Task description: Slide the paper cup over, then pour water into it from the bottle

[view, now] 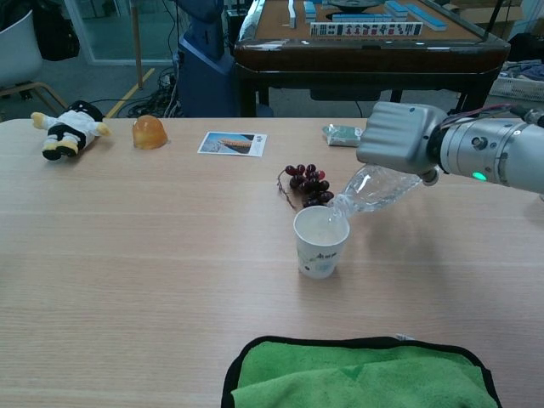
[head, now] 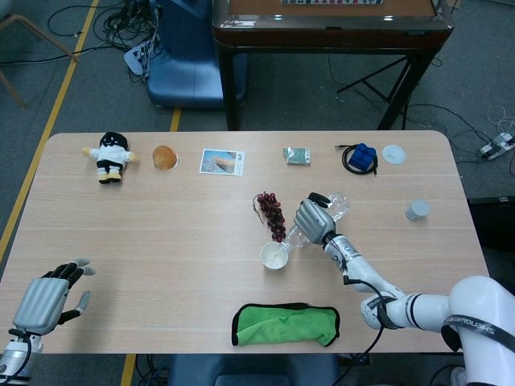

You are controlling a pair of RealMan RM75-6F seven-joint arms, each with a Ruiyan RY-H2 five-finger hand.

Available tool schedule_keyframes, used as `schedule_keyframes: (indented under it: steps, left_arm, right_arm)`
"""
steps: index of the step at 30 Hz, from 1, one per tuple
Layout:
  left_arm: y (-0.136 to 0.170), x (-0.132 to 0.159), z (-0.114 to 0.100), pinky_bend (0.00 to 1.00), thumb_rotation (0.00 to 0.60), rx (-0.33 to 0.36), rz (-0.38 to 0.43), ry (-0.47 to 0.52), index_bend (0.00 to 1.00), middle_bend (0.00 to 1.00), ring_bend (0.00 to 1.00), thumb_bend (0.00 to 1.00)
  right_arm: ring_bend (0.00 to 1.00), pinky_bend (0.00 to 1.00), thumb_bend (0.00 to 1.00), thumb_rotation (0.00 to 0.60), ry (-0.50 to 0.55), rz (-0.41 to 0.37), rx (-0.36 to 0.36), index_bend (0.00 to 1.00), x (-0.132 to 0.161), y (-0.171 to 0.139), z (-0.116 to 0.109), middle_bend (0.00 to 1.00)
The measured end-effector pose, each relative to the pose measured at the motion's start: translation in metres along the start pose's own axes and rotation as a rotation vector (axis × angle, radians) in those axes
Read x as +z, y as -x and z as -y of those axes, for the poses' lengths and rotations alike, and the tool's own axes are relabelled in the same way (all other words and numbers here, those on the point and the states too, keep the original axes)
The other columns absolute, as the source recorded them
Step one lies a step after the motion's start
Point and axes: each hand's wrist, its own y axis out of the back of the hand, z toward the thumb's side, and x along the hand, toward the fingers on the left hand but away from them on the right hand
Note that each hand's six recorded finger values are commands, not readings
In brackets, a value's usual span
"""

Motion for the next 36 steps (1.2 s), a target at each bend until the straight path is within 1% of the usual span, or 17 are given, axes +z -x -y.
schedule_keyframes:
  steps: [16, 36]
  left_arm:
    - [-0.0018, -0.0003, -0.002, 0.43, 0.6, 0.006, -0.007, 0.007, 0.35, 0.23, 0.27, 0.4]
    - [-0.0016, 0.0, 0.0, 0.43, 0.6, -0.002, -0.005, -0.001, 0.35, 0.23, 0.27, 0.4]
  right_arm:
    - [0.58, 0.6, 0.06, 0.6, -0.026, 0.028, 0.007, 0.62, -0.0047, 0.0008, -0.0012, 0.68]
    - [0.58, 0.6, 0.06, 0.6, -0.067, 0.048, 0.012, 0.62, -0.0069, 0.0014, -0.004, 0.68]
